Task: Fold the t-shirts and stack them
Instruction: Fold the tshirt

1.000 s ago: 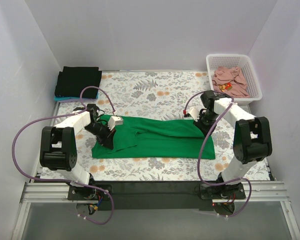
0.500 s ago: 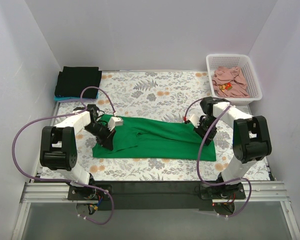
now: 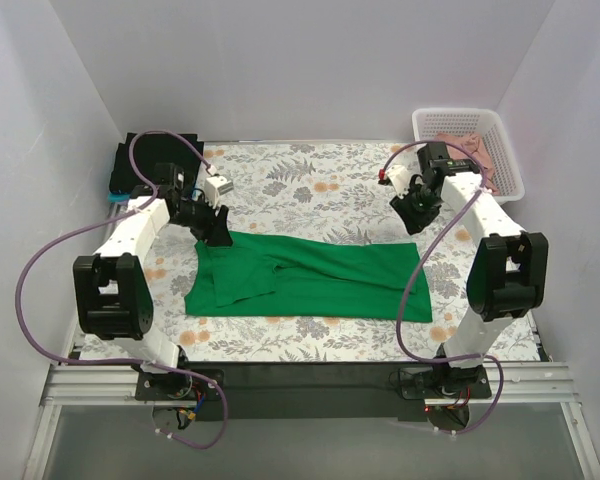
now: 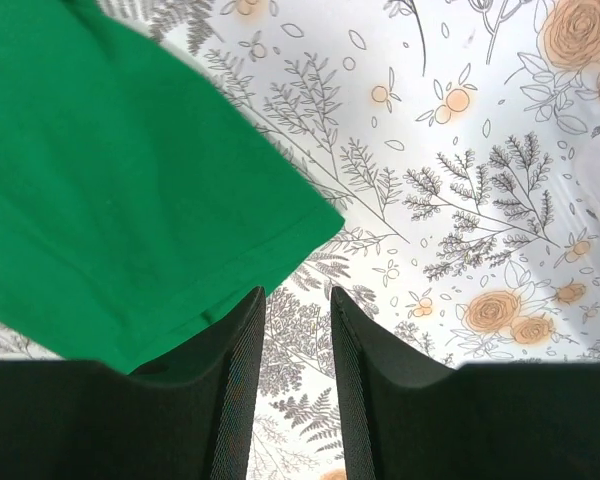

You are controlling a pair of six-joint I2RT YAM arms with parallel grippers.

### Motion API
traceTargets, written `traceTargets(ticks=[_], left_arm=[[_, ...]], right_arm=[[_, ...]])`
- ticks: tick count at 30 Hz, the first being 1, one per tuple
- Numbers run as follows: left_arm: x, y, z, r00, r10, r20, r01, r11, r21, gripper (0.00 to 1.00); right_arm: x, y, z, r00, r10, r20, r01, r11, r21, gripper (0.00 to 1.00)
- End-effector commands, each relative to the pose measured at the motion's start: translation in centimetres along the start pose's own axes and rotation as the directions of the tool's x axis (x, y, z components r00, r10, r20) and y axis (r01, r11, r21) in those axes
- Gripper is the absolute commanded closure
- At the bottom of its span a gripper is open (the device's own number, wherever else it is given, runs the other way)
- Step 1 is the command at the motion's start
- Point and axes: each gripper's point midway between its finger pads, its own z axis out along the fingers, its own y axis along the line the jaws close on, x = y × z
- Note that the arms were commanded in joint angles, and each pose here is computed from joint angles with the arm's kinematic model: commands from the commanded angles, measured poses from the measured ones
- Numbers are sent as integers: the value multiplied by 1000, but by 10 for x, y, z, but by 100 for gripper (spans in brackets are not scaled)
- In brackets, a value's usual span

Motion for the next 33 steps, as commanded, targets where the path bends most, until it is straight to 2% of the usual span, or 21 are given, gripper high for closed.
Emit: traceTargets(ticks=[1, 5, 7, 11, 26, 33], left_arm=[[-24, 46, 5, 994, -78, 80, 90, 983, -162, 55], [-25, 69, 11, 989, -126, 81, 140, 966, -215, 49], [-20, 75, 18, 988, -146, 57, 155, 965, -211, 41], [-8, 96, 13, 980, -189, 69, 200, 948, -246, 40], [20, 134, 25, 972, -236, 16, 228, 918, -325, 40], [37, 139, 26, 963, -269, -1, 253, 908, -334, 52]], right_arm=[[1, -9, 22, 996, 82, -23, -82, 997, 13, 60], [8, -15, 41, 995, 80, -52, -79, 997, 19, 56], [9, -15, 45, 996, 66, -64, -65, 998, 9, 54], [18, -11, 54, 995, 46, -89, -48, 999, -11, 50], [34, -14, 67, 991, -5, -132, 5, 1000, 2, 51], [37, -17, 75, 989, -7, -145, 7, 1000, 3, 57]])
